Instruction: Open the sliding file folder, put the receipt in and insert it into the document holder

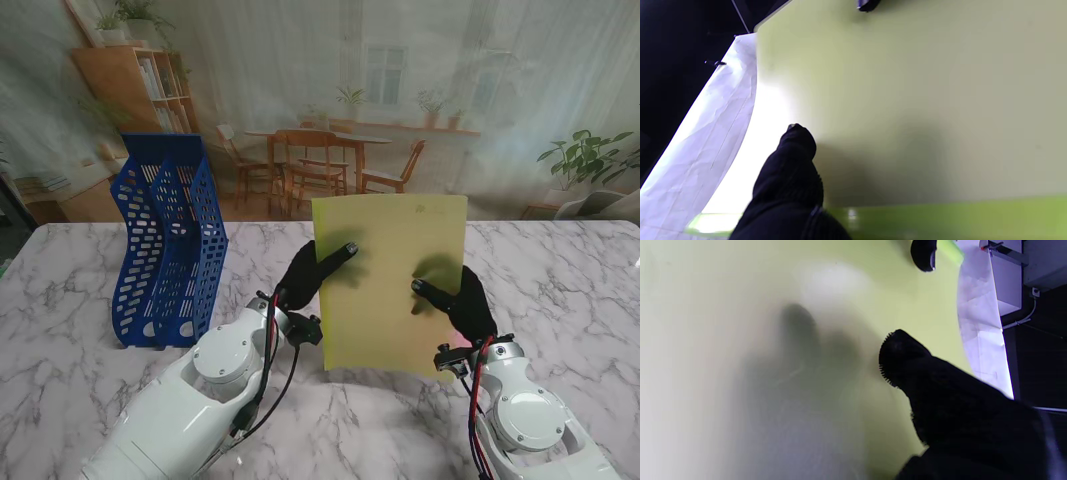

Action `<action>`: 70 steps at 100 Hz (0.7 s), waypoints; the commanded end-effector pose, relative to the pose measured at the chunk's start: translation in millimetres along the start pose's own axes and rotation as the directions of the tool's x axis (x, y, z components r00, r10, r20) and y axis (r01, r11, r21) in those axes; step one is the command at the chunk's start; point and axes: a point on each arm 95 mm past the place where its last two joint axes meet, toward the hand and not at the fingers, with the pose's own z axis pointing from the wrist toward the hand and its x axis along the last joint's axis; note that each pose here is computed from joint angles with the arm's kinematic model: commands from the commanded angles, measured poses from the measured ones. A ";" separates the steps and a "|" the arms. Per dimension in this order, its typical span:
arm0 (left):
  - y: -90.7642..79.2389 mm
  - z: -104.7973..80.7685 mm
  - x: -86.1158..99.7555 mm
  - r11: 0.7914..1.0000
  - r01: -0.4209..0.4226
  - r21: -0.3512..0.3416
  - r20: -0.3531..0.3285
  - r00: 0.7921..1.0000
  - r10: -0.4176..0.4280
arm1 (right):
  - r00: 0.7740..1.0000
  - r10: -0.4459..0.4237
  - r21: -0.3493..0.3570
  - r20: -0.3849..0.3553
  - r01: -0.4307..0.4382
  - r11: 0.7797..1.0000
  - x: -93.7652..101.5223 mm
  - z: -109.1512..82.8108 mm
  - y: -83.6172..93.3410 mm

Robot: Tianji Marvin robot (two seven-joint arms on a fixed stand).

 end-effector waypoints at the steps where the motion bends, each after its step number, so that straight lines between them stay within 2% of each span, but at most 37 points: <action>1: -1.4 1.9 0.7 0.999 -0.046 -0.019 0.001 0.999 0.046 | 0.999 0.031 -0.006 -0.016 -0.031 1.000 4.6 -1.0 -3.3; 37: -19.7 -2.1 6.7 0.993 -0.051 0.104 -0.034 0.998 0.055 | 0.997 0.061 -0.069 -0.043 -0.064 0.996 7.3 0.5 -2.3; 70: -29.5 -5.9 10.3 0.986 -0.035 0.162 -0.060 0.997 0.046 | 0.997 0.061 -0.078 -0.039 -0.064 0.995 5.7 3.8 -4.7</action>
